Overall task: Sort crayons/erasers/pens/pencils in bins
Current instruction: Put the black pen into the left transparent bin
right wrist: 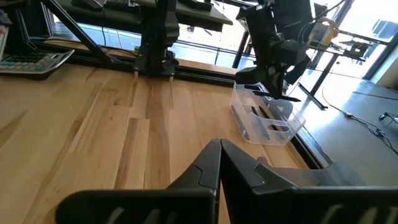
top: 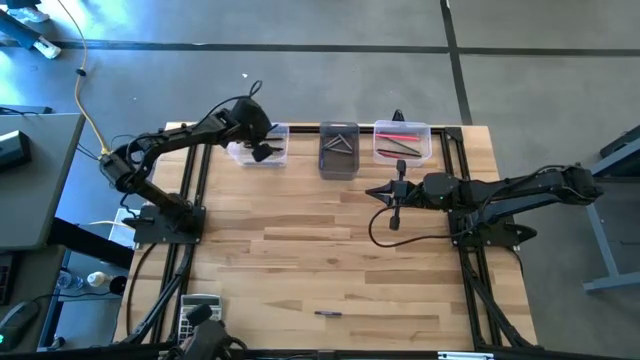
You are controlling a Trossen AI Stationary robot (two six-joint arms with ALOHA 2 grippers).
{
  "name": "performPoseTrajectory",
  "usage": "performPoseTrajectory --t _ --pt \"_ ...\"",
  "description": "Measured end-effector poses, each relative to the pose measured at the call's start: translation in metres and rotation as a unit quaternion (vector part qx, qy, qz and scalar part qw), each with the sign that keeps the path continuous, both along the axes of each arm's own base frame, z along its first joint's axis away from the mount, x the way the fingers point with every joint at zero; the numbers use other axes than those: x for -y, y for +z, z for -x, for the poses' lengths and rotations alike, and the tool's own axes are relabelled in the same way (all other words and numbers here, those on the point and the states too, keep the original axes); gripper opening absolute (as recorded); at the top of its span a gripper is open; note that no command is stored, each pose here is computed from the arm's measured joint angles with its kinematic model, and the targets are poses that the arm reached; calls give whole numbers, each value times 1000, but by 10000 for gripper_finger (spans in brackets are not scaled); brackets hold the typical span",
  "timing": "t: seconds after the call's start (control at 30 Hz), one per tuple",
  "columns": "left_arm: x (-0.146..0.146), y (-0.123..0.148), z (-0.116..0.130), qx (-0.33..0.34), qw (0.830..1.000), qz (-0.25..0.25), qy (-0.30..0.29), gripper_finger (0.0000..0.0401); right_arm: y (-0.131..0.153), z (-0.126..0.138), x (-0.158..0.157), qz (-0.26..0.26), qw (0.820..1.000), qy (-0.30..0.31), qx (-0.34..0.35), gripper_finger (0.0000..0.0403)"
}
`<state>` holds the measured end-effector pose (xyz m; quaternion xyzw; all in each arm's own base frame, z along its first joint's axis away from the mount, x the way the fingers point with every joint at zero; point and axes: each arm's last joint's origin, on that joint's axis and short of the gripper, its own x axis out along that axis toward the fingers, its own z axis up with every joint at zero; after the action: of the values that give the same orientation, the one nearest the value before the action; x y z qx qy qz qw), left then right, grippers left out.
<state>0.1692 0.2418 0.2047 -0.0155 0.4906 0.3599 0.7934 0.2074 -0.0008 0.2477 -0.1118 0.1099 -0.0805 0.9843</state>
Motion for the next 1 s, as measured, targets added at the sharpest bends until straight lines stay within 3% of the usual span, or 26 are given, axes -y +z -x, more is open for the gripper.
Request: performPoseTrajectory --t 0.43,1.0 --pt "-12 -38 -3 -32 998 46 16 21 0 0 0 0 1000 1 2 0" --pt "-8 -45 -1 -40 995 85 25 21 1 0 0 2 1000 1 2 0"
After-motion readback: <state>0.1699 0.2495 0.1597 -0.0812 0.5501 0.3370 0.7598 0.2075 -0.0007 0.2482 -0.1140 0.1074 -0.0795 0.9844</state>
